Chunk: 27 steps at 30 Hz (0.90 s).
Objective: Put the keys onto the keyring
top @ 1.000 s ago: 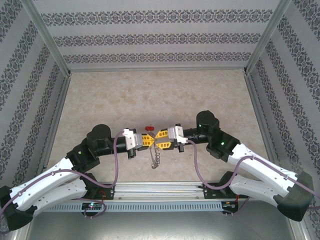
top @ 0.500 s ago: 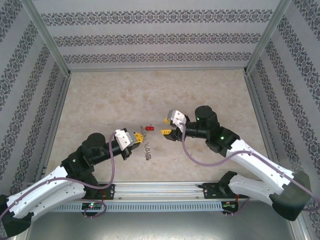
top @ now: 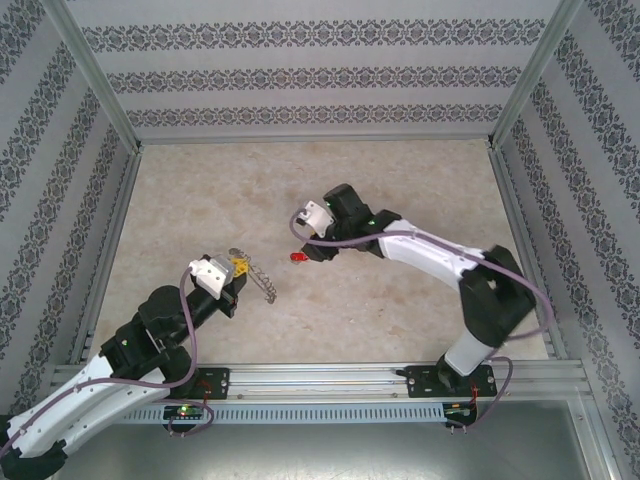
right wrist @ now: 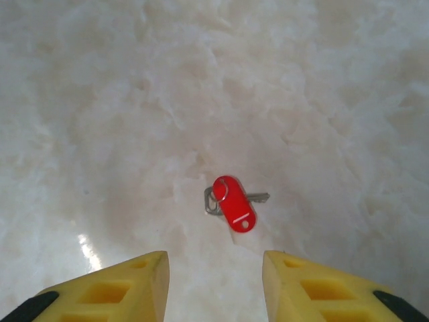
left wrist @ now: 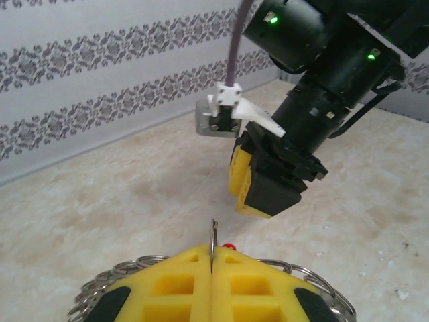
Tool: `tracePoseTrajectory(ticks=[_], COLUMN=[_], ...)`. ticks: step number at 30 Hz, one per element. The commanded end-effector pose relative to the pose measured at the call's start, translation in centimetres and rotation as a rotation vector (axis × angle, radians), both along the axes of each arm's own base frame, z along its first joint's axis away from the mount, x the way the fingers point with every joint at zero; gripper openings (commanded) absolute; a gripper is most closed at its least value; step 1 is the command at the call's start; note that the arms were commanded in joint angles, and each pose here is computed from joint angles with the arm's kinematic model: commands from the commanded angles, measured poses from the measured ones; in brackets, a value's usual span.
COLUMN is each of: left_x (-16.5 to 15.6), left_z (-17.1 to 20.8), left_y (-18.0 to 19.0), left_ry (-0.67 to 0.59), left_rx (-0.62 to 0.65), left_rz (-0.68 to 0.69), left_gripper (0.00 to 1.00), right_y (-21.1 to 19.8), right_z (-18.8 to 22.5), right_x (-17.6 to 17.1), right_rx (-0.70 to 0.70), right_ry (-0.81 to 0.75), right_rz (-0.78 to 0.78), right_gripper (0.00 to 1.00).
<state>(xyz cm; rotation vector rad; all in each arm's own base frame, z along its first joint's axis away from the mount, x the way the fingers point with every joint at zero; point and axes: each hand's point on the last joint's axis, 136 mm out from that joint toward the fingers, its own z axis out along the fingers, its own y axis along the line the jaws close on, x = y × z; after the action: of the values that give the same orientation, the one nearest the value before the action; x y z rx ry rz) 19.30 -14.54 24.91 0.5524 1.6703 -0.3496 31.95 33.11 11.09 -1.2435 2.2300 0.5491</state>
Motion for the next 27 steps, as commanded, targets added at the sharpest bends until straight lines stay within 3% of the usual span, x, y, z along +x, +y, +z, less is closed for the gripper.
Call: tracePoseTrajectory(ticks=[1, 6, 14, 27], left_x=[0.1, 0.1, 0.1, 0.0], left_z=[-0.4, -0.7, -0.6, -0.4], left_y=[1.2, 1.8, 1.9, 2.1], left_ry=[0.013, 0.003, -0.01, -0.019], left_rx=[-0.019, -0.034, -0.032, -0.037], left_rz=[0.063, 0.09, 0.091, 0.09], left_gripper=[0.0, 0.0, 0.0, 0.0], right_y=[0.7, 2.4, 3.0, 2.8], right_z=[-1.9, -3.9, -6.5, -9.2], right_x=[-0.4, 0.0, 0.6, 0.6], right_rx=[-0.088, -0.149, -0.246, -0.305], right_ry=[0.058, 0.09, 0.124, 0.156], right_rz=[0.026, 0.04, 0.034, 0.031], right_gripper=[0.35, 0.34, 0.22, 0.18])
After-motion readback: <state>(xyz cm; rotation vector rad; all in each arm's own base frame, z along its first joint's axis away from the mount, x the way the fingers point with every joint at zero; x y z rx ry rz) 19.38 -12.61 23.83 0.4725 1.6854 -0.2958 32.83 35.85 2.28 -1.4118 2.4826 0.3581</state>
